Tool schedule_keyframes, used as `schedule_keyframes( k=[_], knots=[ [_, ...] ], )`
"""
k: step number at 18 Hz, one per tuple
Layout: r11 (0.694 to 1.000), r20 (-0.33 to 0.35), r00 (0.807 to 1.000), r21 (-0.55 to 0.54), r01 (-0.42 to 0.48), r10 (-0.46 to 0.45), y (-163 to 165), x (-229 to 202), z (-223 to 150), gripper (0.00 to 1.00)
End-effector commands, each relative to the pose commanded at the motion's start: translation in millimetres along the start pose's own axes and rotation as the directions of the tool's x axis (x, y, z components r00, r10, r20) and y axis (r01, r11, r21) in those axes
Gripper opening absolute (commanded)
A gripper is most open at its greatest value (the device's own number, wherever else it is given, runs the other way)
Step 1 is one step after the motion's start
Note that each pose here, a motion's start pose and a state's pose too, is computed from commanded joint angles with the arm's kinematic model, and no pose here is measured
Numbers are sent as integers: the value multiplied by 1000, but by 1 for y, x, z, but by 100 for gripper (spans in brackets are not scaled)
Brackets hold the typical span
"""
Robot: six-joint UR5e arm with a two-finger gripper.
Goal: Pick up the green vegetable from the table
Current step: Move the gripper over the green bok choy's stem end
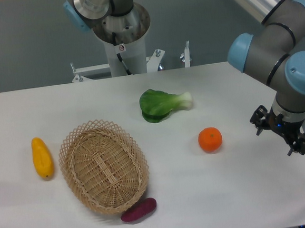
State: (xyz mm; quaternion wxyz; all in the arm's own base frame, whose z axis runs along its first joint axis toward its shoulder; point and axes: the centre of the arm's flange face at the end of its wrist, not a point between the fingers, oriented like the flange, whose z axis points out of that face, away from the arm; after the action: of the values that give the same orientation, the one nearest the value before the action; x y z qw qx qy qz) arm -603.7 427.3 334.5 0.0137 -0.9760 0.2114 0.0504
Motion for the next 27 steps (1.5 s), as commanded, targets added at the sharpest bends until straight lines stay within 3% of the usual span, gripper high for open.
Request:
schedule_keyframes(
  k=[5,11,14,23,27],
  knots=[
    [998,-34,999,64,2,0,-5,36,-4,100],
    [998,-89,996,61,1,4,-5,82,5,100],
    [997,-123,991,67,-46,54,-8,116,11,100],
    [967,-215,944,104,-234,252,-8,202,36,100],
    [963,-251,931,114,-243,265,-8,225,48,100]
  ],
)
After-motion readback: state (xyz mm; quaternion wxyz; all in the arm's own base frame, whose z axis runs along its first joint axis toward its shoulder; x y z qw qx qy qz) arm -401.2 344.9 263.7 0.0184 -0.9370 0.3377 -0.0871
